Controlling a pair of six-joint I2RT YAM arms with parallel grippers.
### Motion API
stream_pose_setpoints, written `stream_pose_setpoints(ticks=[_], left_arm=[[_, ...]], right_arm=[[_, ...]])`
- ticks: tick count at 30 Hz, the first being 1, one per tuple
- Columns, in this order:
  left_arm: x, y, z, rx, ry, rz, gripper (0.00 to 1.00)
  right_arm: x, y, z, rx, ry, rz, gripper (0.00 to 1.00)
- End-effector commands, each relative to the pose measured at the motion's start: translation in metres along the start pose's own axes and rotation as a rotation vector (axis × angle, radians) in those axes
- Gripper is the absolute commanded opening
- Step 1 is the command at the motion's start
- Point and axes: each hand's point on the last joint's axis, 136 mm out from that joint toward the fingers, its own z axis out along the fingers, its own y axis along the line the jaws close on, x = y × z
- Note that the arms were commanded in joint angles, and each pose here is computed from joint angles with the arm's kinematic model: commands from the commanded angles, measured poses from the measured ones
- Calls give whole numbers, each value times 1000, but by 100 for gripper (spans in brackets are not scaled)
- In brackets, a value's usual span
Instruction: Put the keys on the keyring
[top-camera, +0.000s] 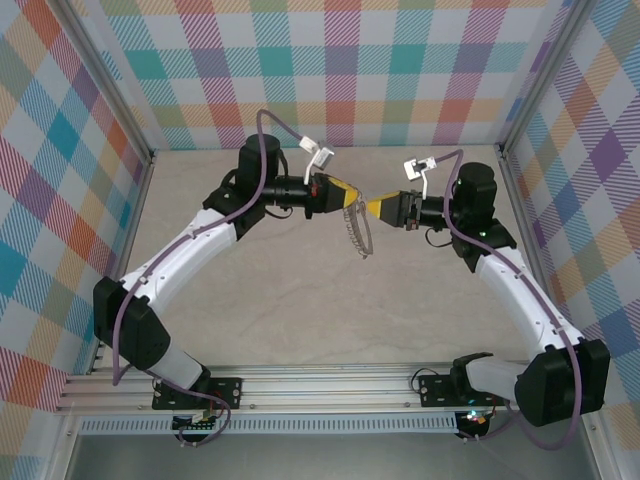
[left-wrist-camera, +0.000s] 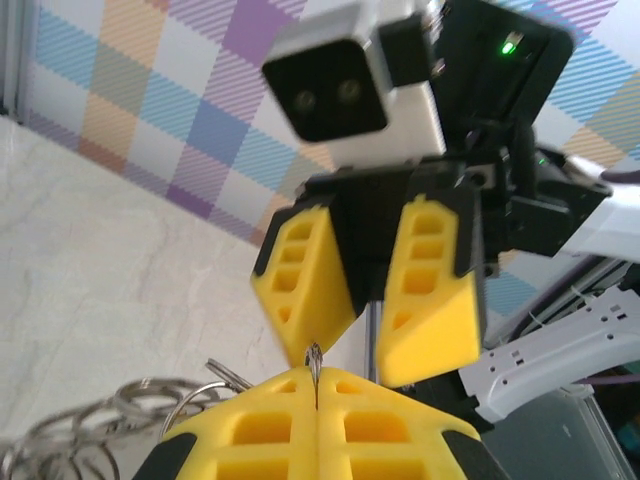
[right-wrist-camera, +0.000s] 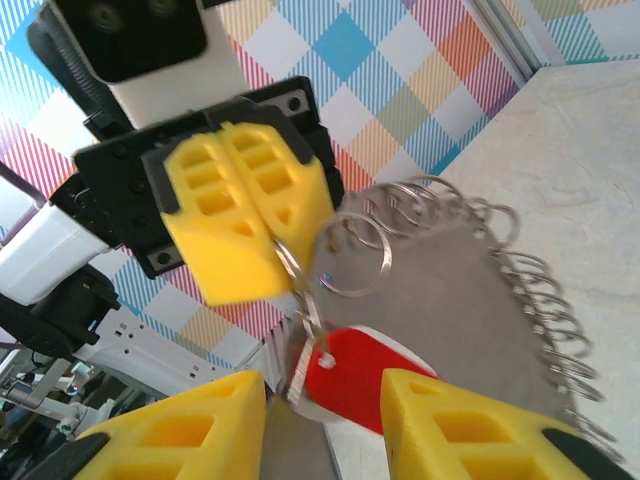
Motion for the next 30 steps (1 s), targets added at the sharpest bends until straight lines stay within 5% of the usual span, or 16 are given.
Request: stream_pose_setpoints(ticks=[1, 15, 25, 30], left_arm=[[-23, -22, -8, 26, -85, 63, 0], [-21, -27, -5, 29, -89, 67, 0], [-20, -28, -3, 29, -89, 67, 0], [-18, -29, -3, 30, -87, 67, 0]], right_arm=[[-11, 4, 0, -25, -36, -28, 37], [-17, 9, 3, -73, -50, -22, 37], [-13, 12, 5, -91, -46, -17, 15], [-11, 14, 5, -98, -44, -13, 19]])
